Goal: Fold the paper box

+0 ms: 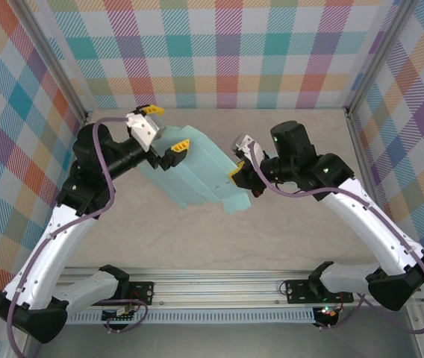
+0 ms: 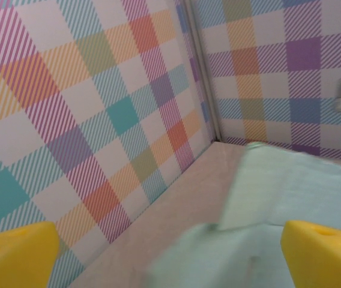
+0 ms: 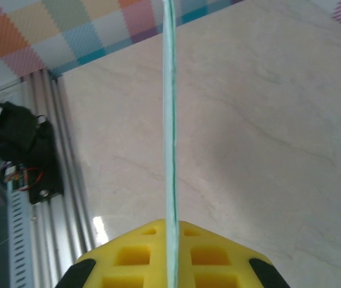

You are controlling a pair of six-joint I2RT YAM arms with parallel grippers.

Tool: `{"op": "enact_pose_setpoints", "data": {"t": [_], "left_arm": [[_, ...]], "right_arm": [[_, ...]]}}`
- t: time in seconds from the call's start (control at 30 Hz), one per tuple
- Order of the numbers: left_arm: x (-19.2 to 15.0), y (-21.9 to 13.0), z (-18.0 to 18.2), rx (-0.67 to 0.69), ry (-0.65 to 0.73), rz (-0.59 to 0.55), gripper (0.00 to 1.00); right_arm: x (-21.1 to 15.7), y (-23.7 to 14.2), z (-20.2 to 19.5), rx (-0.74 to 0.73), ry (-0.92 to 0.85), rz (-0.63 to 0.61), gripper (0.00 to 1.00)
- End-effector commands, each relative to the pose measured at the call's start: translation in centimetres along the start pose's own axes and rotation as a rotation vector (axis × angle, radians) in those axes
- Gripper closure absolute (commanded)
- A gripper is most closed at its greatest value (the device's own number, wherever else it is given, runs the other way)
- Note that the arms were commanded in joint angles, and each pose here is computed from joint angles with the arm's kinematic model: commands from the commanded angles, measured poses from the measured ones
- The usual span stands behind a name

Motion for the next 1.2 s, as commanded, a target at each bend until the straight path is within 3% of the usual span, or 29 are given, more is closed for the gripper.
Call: {"op": "enact_pose_setpoints", "data": {"t": [0.0,0.2,0.47,0.67,0.73,0.77,0.97,1.17], "left_arm": [[2.2,-1.2,2.5,0.047,-0.038,-0.063,0.05],[3.6,-1.4,4.6,0.081,-0.154,-0.108,0.05],[-1.1,1.8,5.2,0.042,-0.231,-0.060,0.11],[-5.5,3.2,3.7,-0.053,-0.129,-0.002,0.13],[-7.5,4.0,2.9,-0.102,-0.086,0.046,0.25],[-8.7,4.5,2.4,-0.135,-0.070,0.073,0.25],[-15.0,5.4,-0.2,-0.357,-0.034,0.182,0.21],[-17.4,5.7,-0.9,-0.411,-0.007,0.244,0.20]], "right_arm": [[0.2,-1.6,2.9,0.125,-0.044,0.003,1.00],[-2.3,0.0,0.6,0.036,0.007,0.122,1.00],[-5.1,5.3,-5.1,-0.054,0.058,0.399,1.00],[-3.8,8.1,-9.8,-0.131,0.010,0.447,1.00],[-3.6,9.1,-10.7,-0.137,-0.015,0.466,1.00],[-3.5,9.6,-11.3,-0.141,-0.027,0.477,1.00],[-4.0,11.0,-12.8,-0.152,-0.071,0.529,1.00],[-4.3,11.7,-13.0,-0.136,-0.089,0.527,1.00]]}}
Point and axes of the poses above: each hand's point on the last joint's axis, 136 mm out from that joint toward the fingers, its own y axis out along the fingers, its own z axis along the line the jaws close on, x = y × z, the point moved 1 cm from there along -y, back along the fingers, and after that the axes turned 10 degrees about y, right-handed, at the moved point
